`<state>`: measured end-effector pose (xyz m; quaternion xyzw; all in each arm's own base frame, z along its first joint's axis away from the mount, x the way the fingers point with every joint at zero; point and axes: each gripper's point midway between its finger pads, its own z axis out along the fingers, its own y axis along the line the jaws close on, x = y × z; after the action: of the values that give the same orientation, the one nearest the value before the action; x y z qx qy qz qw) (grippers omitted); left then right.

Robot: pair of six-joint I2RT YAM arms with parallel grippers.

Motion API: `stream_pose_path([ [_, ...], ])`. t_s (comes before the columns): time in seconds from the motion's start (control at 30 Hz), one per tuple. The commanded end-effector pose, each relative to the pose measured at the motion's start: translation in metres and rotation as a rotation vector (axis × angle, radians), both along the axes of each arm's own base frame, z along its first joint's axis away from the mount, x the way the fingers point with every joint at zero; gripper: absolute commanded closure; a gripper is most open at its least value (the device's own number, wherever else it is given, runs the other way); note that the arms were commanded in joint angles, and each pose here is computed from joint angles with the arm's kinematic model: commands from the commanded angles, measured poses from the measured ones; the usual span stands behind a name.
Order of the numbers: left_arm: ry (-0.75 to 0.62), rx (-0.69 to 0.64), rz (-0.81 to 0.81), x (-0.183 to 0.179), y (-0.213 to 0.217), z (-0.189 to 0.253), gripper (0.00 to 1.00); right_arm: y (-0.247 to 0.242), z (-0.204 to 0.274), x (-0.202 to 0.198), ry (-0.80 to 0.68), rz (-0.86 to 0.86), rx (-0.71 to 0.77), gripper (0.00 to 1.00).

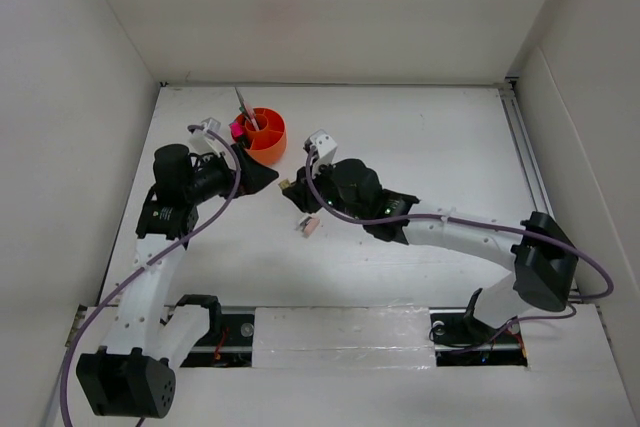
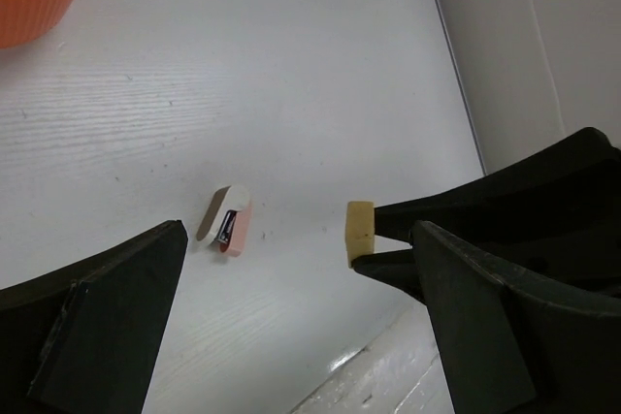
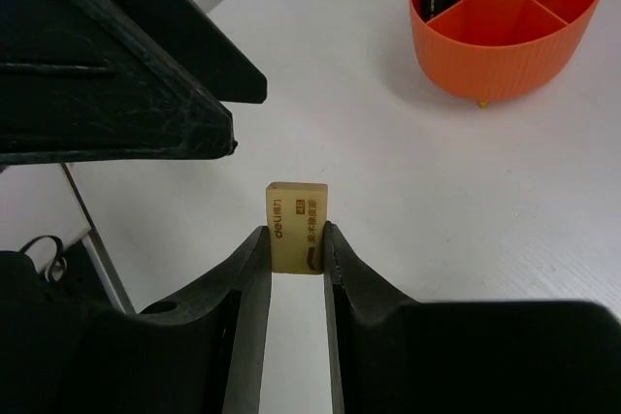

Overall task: Sort the stationery into containers
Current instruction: Pick up the stationery from the center of the board.

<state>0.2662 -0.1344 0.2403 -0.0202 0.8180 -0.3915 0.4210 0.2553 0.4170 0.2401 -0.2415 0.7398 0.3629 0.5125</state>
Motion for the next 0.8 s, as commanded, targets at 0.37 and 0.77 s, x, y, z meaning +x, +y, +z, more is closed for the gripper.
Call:
stream_pose_path([
  [0.37,-0.076,-0.050,-0.128,-0.006,-0.016,0.015,0.16,0.015,0.045,0.001,-0.169,0.085,0.084,1.00],
  [0.77,-0.047,-0.058,-0.144,-0.006,-0.018,0.007,0.40,0.019,0.066,0.001,-0.220,0.053,0.157,1.00],
])
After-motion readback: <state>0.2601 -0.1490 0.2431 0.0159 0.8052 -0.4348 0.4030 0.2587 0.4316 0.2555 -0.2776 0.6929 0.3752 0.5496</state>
